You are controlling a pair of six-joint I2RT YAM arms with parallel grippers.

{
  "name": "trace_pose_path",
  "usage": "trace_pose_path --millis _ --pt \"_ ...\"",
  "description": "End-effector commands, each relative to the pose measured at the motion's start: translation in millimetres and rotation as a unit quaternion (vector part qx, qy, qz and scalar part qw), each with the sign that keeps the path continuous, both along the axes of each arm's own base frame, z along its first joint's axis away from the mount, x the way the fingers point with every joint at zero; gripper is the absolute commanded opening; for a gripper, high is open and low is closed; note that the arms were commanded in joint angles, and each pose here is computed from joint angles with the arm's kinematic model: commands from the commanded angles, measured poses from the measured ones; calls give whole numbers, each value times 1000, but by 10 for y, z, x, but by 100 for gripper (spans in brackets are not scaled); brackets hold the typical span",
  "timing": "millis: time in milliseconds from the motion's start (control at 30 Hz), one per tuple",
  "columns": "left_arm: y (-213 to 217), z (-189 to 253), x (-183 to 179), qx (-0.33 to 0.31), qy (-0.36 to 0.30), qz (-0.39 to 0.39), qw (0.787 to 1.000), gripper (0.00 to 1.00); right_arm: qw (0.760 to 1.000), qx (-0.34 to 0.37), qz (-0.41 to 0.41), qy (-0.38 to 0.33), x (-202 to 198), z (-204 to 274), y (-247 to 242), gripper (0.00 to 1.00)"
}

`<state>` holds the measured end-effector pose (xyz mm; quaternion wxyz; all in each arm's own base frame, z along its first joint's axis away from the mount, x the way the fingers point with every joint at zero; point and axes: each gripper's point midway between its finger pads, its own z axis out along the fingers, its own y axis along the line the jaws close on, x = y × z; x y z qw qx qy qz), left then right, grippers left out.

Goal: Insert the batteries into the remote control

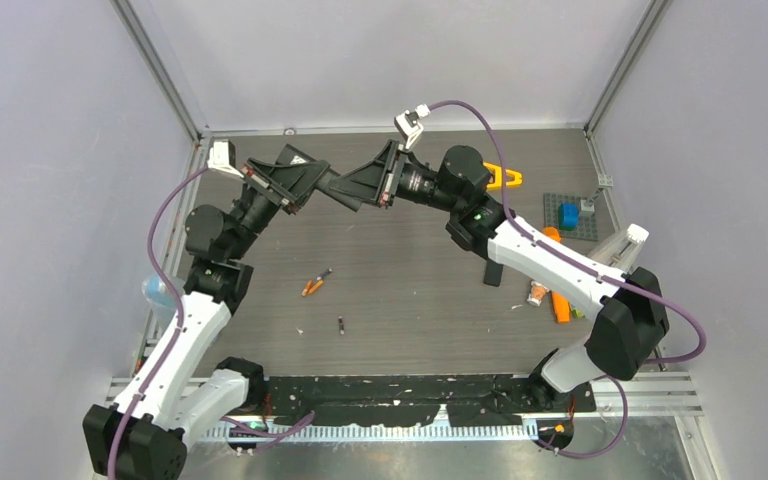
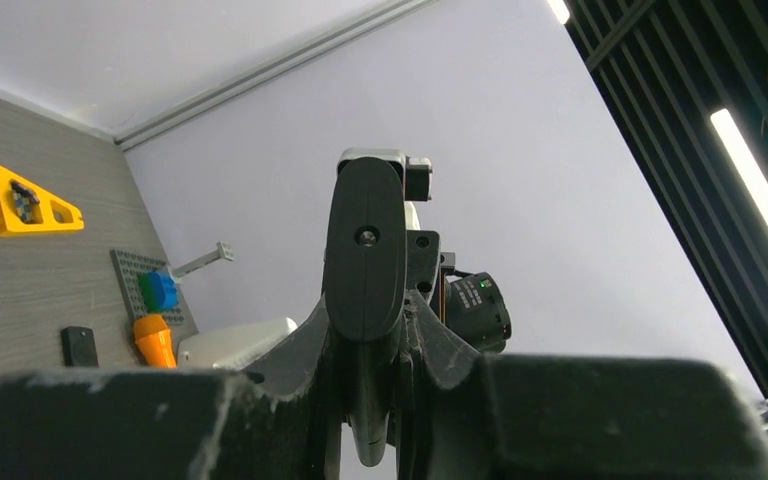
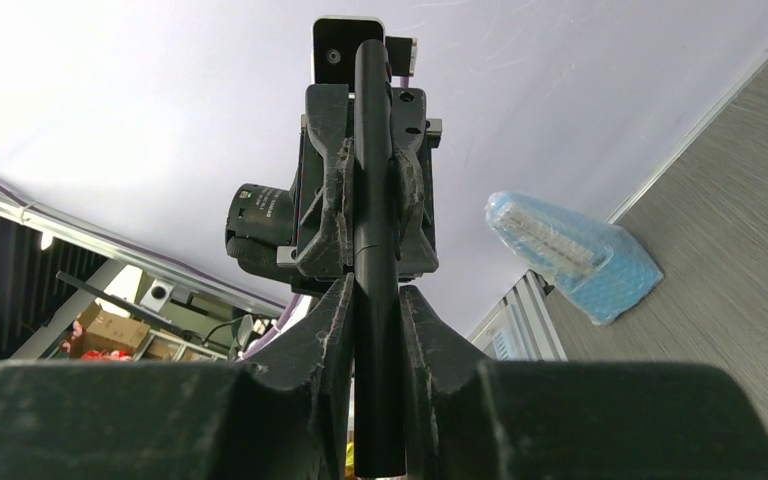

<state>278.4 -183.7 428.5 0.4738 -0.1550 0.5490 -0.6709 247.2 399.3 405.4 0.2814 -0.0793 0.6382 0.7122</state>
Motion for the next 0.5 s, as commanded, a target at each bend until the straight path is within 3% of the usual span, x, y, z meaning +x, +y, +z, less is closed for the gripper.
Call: trace_pose_path --millis 0,333,467 --pt "303 617 -159 -75 -85 63 992 0 999 -34 5 34 -17 -356 -37 19" --pt "423 473 -56 -72 -57 109 990 0 999 -23 -16 42 69 -370 -167 13" --pt "449 419 -33 -65 -51 121 989 0 998 -21 -23 46 110 -376 -205 19"
